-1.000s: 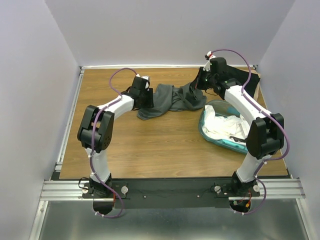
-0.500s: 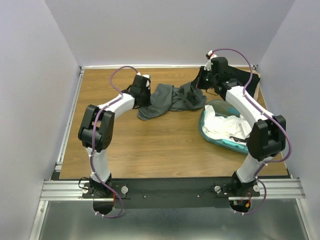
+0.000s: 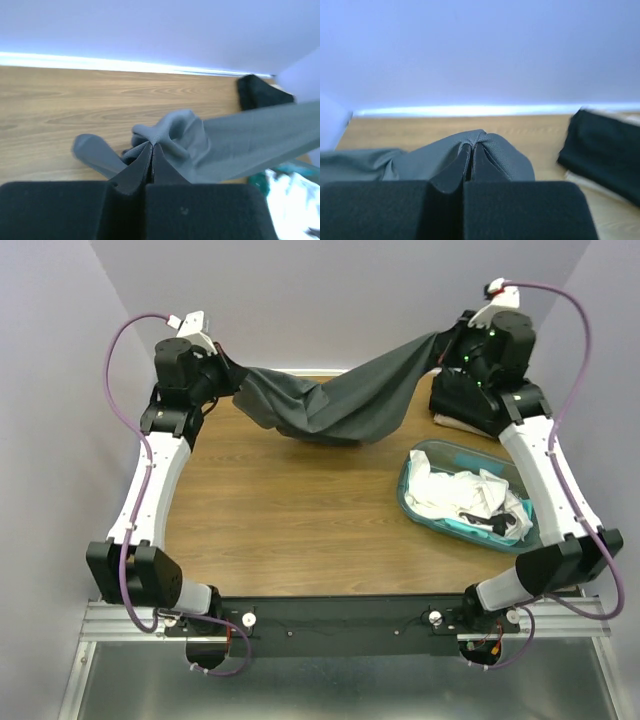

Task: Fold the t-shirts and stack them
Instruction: Flatten the tshirt out

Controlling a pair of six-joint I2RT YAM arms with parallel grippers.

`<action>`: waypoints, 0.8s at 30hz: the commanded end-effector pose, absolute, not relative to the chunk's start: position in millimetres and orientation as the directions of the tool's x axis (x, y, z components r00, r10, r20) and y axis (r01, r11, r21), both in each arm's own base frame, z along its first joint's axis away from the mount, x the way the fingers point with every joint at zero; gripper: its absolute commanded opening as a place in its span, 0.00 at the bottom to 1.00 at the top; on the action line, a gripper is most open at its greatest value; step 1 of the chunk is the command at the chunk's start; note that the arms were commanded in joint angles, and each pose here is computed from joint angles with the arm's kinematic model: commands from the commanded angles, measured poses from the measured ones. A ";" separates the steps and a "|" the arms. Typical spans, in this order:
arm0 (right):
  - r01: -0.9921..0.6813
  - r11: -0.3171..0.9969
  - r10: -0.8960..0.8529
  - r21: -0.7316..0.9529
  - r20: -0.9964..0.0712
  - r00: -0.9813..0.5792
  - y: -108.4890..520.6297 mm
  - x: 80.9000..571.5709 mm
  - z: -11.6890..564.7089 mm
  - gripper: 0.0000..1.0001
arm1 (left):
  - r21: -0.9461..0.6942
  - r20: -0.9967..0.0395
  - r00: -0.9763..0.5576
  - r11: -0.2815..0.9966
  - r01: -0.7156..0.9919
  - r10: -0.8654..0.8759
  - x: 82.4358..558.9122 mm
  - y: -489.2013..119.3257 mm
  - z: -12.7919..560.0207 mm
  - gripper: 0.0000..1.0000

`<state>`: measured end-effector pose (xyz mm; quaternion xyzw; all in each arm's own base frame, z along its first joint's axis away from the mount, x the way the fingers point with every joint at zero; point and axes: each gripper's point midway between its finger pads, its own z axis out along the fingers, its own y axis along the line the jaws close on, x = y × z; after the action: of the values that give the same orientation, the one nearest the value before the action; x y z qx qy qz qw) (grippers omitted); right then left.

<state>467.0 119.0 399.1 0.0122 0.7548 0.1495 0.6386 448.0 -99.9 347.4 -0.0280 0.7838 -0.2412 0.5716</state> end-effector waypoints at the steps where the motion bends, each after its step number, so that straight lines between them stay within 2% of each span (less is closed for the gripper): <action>1: -0.066 0.984 0.163 0.163 -0.987 0.003 82.6 446.7 468.1 0.00 | -0.465 -0.859 -0.387 0.827 0.317 -0.335 417.5 -112.3 355.3 0.00; 6: -0.043 0.988 0.154 0.150 -0.983 0.104 71.0 429.4 511.6 0.00 | -0.505 -0.852 -0.345 0.793 0.341 -0.395 388.6 -100.3 383.8 0.00; 9: -0.044 0.989 0.146 0.143 -0.984 0.097 72.8 435.8 508.3 0.00 | -0.527 -0.833 -0.367 0.795 0.299 -0.415 389.2 -86.1 367.2 0.00; 13: -0.063 0.988 0.140 0.140 -0.990 -0.010 87.3 468.4 461.7 0.00 | -0.566 -0.785 -0.432 0.797 0.209 -0.444 406.8 -63.6 308.1 0.00; 16: -0.087 0.984 0.142 0.154 -0.981 -0.131 103.2 499.9 406.0 0.00 | -0.582 -0.749 -0.472 0.802 0.135 -0.465 429.7 -46.5 252.7 0.02; 17: -0.091 0.984 0.133 0.154 -0.971 -0.198 110.4 514.8 372.0 0.00 | -0.574 -0.746 -0.475 0.812 0.104 -0.466 438.3 -40.0 237.6 0.22; 19: -0.111 0.979 0.134 0.169 -0.954 -0.270 120.8 527.6 337.1 0.00 | -0.569 -0.703 -0.534 0.822 0.028 -0.469 458.6 -32.2 190.5 0.39; 21: -0.117 0.976 0.130 0.183 -0.924 -0.358 130.1 541.5 290.0 0.00 | -0.542 -0.681 -0.566 0.840 -0.037 -0.464 475.2 -21.7 155.4 0.51; 24: -0.128 0.971 0.132 0.203 -0.898 -0.420 137.8 546.4 258.6 0.00 | -0.513 -0.661 -0.586 0.852 -0.102 -0.468 473.2 -17.0 130.8 0.59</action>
<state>545.6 123.7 292.3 0.0071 0.8135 0.0884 0.5748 463.5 -30.5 139.7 -0.1553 0.8615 -0.2600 0.4076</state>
